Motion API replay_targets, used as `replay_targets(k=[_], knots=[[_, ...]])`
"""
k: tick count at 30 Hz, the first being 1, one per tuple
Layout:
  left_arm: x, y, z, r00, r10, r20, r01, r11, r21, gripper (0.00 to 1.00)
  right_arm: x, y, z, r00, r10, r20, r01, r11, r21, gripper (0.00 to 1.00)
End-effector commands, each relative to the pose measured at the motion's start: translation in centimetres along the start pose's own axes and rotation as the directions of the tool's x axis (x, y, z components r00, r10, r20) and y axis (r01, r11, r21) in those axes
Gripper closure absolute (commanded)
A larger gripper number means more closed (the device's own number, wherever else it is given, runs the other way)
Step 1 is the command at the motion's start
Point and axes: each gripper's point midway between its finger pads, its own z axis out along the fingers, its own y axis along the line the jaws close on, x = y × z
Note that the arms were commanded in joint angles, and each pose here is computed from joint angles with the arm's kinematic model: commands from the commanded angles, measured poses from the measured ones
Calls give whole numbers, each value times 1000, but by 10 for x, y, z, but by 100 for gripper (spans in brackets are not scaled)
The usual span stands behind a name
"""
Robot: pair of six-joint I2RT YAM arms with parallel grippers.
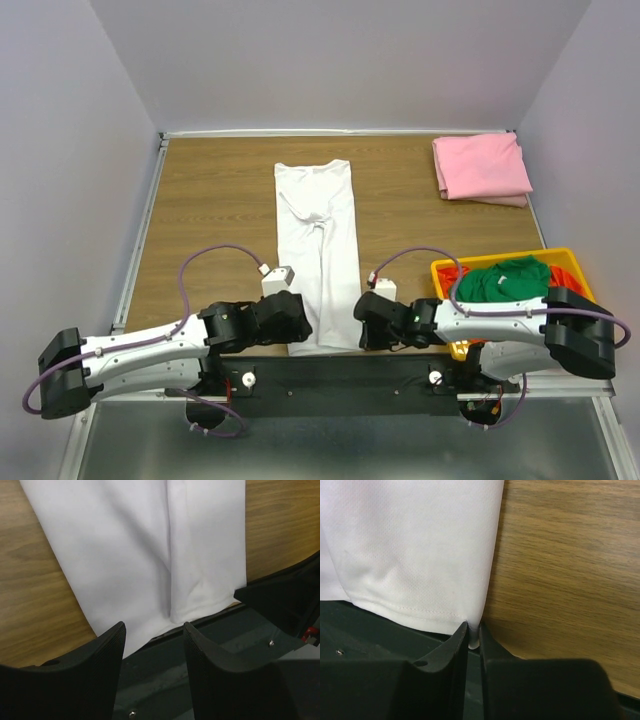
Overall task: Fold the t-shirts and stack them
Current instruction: Fold the tshirt
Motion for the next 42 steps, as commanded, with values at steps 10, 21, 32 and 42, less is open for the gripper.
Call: replay_targets(k=[10,21,32,42], knots=[[34,0,-10,995,-50,-84,34,984,-178,43,9,-32,-1,999,20,25,-21,998,63,89],[58,5,-4,985,-130,-112,99,963,-251,44,8,-38,-4,999,6,47,-9,999,53,89],[59,22,11,975,-218,-30,200,936,-289,44,8,-41,-4,999,-6,47,3,998,60,90],[55,27,18,962,-271,23,268,932,-244,44,8,-41,-2,999,-11,45,8,998,69,91]])
